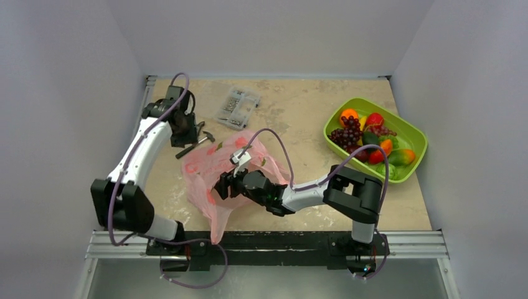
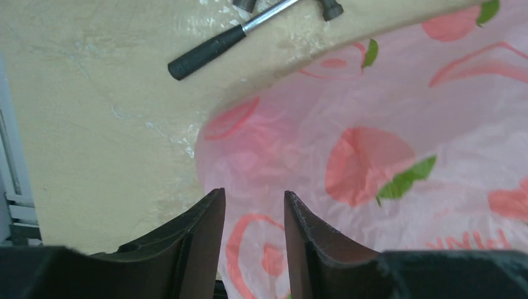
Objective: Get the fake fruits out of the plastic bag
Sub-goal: Take out the fake fruit from the plastic bag.
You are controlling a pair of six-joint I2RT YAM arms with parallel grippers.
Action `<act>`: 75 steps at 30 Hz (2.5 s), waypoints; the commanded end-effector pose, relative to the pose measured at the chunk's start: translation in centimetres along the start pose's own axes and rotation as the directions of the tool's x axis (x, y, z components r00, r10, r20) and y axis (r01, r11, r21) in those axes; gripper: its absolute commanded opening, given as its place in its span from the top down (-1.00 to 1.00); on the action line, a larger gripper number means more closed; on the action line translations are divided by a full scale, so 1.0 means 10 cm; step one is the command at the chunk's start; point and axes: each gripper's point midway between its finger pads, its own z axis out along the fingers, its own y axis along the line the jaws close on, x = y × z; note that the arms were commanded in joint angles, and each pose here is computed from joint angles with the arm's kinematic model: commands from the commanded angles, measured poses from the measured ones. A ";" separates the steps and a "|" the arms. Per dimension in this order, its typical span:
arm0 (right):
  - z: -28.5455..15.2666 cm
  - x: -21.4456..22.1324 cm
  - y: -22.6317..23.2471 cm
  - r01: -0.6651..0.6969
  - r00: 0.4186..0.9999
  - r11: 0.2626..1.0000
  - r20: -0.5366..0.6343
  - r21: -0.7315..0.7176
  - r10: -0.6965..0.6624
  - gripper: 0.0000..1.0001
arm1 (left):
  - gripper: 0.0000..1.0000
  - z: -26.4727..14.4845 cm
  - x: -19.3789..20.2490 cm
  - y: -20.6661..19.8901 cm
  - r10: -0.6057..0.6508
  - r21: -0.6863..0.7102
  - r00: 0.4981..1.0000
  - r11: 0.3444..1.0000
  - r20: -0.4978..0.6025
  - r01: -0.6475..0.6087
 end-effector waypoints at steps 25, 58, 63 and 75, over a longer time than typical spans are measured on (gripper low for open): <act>0.76 0.09 -0.09 0.114 0.993 0.991 0.034 0.063 -0.116 -0.97 | 0.80 1.02 0.61 -0.58 0.096 0.278 0.930 0.961 -0.354 0.007; -0.02 -0.02 -0.34 0.141 0.990 0.984 0.002 0.105 -0.142 1.00 | -0.63 -0.10 0.81 -0.49 -0.154 0.381 0.987 0.910 -0.056 0.164; -0.15 -0.10 -0.28 0.103 0.995 0.991 0.006 0.083 -0.104 1.00 | -0.75 -0.25 1.07 -0.65 -0.222 0.553 0.974 0.808 -0.036 0.205; -0.45 -0.22 -0.28 0.104 0.991 0.987 -0.097 0.119 -0.093 1.00 | 0.89 0.12 1.03 -0.72 -0.280 0.527 0.956 0.801 -0.089 0.283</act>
